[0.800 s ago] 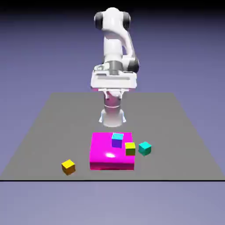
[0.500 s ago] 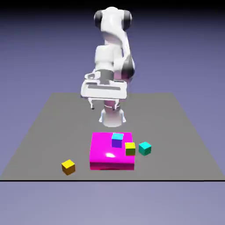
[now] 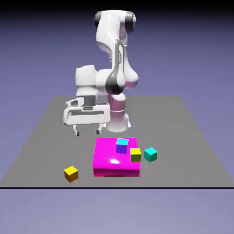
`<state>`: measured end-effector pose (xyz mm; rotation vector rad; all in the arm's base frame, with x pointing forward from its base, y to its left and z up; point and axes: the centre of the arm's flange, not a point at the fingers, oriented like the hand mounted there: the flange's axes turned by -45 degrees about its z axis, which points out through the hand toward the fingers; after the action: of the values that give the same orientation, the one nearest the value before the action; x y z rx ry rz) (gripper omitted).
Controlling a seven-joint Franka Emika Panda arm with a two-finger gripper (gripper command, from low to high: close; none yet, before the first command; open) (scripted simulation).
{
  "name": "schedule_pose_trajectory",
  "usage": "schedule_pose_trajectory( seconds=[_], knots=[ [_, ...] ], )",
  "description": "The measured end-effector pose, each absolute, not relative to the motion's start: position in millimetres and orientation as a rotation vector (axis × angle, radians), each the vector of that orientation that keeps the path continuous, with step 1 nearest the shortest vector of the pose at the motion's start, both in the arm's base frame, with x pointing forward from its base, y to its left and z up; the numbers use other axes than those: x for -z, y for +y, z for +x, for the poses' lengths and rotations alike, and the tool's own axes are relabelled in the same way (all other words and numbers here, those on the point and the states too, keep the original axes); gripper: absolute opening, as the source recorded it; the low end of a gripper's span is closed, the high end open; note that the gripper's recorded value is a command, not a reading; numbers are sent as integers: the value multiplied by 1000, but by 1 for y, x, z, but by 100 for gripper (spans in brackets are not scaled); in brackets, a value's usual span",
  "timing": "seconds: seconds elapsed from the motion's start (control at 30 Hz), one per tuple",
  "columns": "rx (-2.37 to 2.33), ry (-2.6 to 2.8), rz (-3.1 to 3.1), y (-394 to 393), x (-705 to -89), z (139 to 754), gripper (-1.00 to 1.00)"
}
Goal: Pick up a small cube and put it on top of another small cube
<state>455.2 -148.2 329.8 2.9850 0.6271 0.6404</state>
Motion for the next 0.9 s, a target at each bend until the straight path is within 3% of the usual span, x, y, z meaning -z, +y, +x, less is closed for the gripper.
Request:
schedule_pose_trajectory(
  seconds=[0.73, 0.9],
  knots=[
    [-671, 1166, 3012, -262, -178, 441, 0],
    [-672, 1169, 3011, -248, -115, 456, 0]
  ],
)
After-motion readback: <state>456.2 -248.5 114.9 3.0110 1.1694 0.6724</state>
